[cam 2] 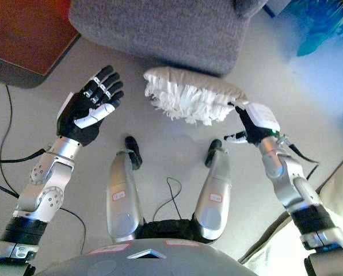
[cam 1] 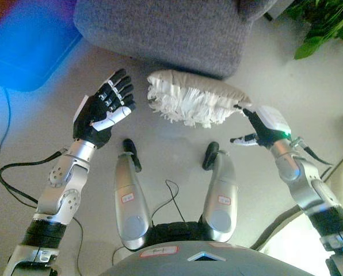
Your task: Pick up the pillow and put it on the sofa.
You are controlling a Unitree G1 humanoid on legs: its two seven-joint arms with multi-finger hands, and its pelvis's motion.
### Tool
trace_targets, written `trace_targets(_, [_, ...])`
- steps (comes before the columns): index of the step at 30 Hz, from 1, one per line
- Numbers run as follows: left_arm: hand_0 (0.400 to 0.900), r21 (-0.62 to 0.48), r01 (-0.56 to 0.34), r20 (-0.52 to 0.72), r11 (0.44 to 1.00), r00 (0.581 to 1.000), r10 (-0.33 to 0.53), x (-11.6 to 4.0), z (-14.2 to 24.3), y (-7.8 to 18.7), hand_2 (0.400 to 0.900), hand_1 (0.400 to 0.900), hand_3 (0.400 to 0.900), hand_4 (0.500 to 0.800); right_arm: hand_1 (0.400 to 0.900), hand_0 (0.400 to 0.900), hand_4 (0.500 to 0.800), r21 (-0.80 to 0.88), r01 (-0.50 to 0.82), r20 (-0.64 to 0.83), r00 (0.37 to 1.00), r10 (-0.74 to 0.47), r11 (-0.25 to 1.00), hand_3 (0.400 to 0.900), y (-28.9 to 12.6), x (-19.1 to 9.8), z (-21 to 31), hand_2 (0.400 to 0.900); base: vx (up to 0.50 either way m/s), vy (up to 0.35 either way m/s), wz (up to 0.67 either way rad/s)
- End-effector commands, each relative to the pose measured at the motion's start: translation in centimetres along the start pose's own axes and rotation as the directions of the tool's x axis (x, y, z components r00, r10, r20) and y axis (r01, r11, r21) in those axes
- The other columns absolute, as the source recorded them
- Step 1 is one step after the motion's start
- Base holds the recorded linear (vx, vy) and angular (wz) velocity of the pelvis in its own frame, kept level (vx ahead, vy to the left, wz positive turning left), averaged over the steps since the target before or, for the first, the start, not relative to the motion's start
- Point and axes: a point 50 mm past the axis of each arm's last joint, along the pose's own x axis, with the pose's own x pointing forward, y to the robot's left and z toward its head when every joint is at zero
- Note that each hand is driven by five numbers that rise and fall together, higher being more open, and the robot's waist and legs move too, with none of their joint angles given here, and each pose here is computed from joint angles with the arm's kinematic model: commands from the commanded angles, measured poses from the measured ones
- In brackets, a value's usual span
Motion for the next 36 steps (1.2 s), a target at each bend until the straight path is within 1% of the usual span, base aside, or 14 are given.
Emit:
trace_targets(1, [0.900, -0.011, 0.087, 0.319, 0.996, 0.945, -0.079, 1.3, 4.5, -2.3, 0.900, 0.900, 0.900, 0.800, 0.900, 0.900, 0.800, -0.082, 0.259, 0.059, 0.965, -0.255, 0.962, 0.900, -4.7, 1.8, 0.6, 0.900, -0.107, -0.015, -0.01])
trace_targets(6, [0.900, -0.024, 0.094, 0.342, 0.995, 0.936, -0.080, 1.1, 4.7, -2.2, 0.900, 0.900, 0.900, 0.800, 0.900, 0.900, 0.800, -0.110, 0.379, 0.081, 0.925, -0.372, 0.919, 0.900, -6.1, 2.7, 1.4, 0.900, -0.027, -0.008, 0.01])
trace_targets(9, [0.900, -0.031, 0.095, 0.335, 0.995, 0.939, -0.079, 0.9, 4.5, -2.1, 0.900, 0.900, 0.900, 0.800, 0.900, 0.900, 0.800, -0.128, 0.421, 0.090, 0.907, -0.412, 0.898, 0.900, -6.4, 2.9, 1.7, 0.900, 0.054, -0.003, 0.02])
trace_targets(11, [0.900, -0.025, 0.100, 0.335, 0.995, 0.938, -0.086, 0.7, 4.5, -2.1, 0.900, 0.900, 0.900, 0.800, 0.900, 0.900, 0.800, -0.148, 0.475, 0.104, 0.879, -0.464, 0.867, 0.900, -6.9, 3.0, 1.9, 0.900, 0.000, 0.000, 0.00])
trace_targets(14, [0.900, -0.035, 0.099, 0.325, 0.994, 0.942, -0.083, 0.6, 4.4, -2.1, 0.900, 0.900, 0.900, 0.800, 0.900, 0.900, 0.800, -0.162, 0.505, 0.113, 0.863, -0.492, 0.848, 0.900, -7.1, 3.3, 2.3, 0.900, -0.003, 0.004, 0.04])
trace_targets(18, [0.900, -0.040, 0.103, 0.303, 0.994, 0.949, -0.087, 0.4, 4.1, -2.0, 0.900, 0.900, 0.900, 0.800, 0.900, 0.900, 0.800, -0.169, 0.494, 0.113, 0.869, -0.482, 0.853, 0.900, -7.1, 3.5, 2.4, 0.900, 0.016, -0.006, 0.03])
trace_targets(20, [0.900, -0.040, 0.108, 0.297, 0.993, 0.950, -0.091, 0.3, 4.1, -1.9, 0.900, 0.900, 0.900, 0.800, 0.900, 0.900, 0.800, -0.173, 0.472, 0.097, 0.882, -0.462, 0.865, 0.900, -7.1, 3.6, 2.3, 0.900, 0.005, -0.002, 0.04])
trace_targets(23, [0.900, -0.045, 0.117, 0.297, 0.992, 0.950, -0.099, 0.4, 4.2, -2.0, 0.900, 0.900, 0.900, 0.800, 0.900, 0.900, 0.800, -0.185, 0.462, 0.091, 0.887, -0.453, 0.868, 0.900, -7.4, 4.1, 2.2, 0.900, -0.009, 0.000, 0.04])
trace_targets(28, [0.900, -0.047, 0.131, 0.290, 0.990, 0.950, -0.112, 0.8, 4.1, -2.3, 0.900, 0.900, 0.900, 0.800, 0.900, 0.900, 0.800, -0.218, 0.464, 0.078, 0.885, -0.458, 0.859, 0.900, -7.7, 5.0, 2.0, 0.900, -0.014, 0.004, 0.05])
trace_targets(33, [0.900, -0.046, 0.148, 0.280, 0.988, 0.951, -0.129, 1.0, 3.9, -2.7, 0.900, 0.900, 0.900, 0.800, 0.900, 0.900, 0.800, -0.251, 0.497, 0.057, 0.864, -0.500, 0.830, 0.900, -8.5, 5.9, 2.0, 0.900, -0.008, 0.003, 0.06])
trace_targets(36, [0.900, -0.046, 0.148, 0.282, 0.988, 0.951, -0.129, 1.1, 3.9, -2.7, 0.900, 0.900, 0.900, 0.800, 0.900, 0.900, 0.800, -0.267, 0.496, 0.041, 0.863, -0.504, 0.826, 0.900, -8.6, 6.2, 2.0, 0.900, -0.014, 0.000, 0.06])
